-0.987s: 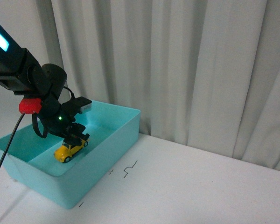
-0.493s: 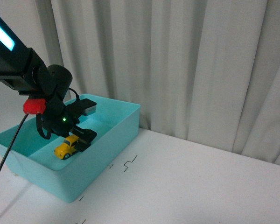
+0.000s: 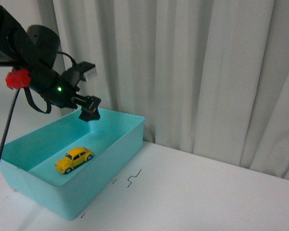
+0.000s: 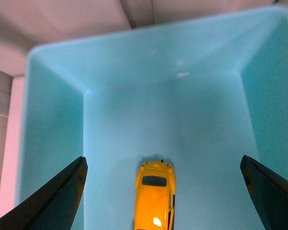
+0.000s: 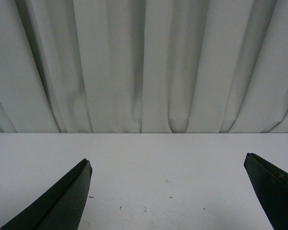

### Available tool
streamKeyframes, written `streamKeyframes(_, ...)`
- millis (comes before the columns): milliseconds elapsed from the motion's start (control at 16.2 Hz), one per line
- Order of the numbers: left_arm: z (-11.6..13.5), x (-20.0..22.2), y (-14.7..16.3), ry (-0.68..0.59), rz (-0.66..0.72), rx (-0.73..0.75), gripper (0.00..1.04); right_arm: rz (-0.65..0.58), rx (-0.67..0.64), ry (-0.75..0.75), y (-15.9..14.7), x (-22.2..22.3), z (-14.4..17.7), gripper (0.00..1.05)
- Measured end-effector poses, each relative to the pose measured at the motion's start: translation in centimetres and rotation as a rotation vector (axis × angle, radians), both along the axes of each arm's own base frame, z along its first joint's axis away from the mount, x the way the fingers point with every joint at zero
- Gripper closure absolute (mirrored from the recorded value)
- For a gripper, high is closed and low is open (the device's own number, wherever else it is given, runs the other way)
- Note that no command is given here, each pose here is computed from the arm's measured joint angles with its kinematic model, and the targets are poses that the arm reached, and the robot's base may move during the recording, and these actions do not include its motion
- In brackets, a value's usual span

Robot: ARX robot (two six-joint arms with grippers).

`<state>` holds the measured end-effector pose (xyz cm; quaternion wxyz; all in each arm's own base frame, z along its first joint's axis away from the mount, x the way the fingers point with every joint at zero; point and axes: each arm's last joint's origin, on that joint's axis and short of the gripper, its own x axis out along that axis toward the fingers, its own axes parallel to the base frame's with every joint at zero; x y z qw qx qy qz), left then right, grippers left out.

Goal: Wind up and store yellow beetle toy

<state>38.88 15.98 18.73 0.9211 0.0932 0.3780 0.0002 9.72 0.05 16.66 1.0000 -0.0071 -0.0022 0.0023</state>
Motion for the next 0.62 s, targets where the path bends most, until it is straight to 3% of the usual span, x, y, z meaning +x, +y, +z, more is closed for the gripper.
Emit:
streamKeyframes(123, 2.9, -2.0, -0.1, -0.094, 0.0, -0.014, 0.07, 0.0, 0.0, 0.0, 0.0, 0.0, 0.0, 0.07)
streamKeyframes(432, 11.8, -13.3, -3.5, -0.41, -0.082, 0.026, 0.07, 0.0, 0.0, 0.0, 0.0, 0.0, 0.0, 0.07)
streamKeyframes(493, 12.8, -15.3, -4.1, -0.537, -0.09, 0.044, 0.11, 0.0, 0.0, 0.0, 0.0, 0.0, 0.0, 0.07)
streamKeyframes(555, 12.4, -17.6, -5.7, -0.708, -0.056, 0.018, 0.25, 0.0, 0.0, 0.0, 0.0, 0.0, 0.0, 0.07)
streamKeyframes(617, 10.9, -19.7, -7.9, -0.769, -0.05, -0.065, 0.37, 0.0, 0.0, 0.0, 0.0, 0.0, 0.0, 0.07)
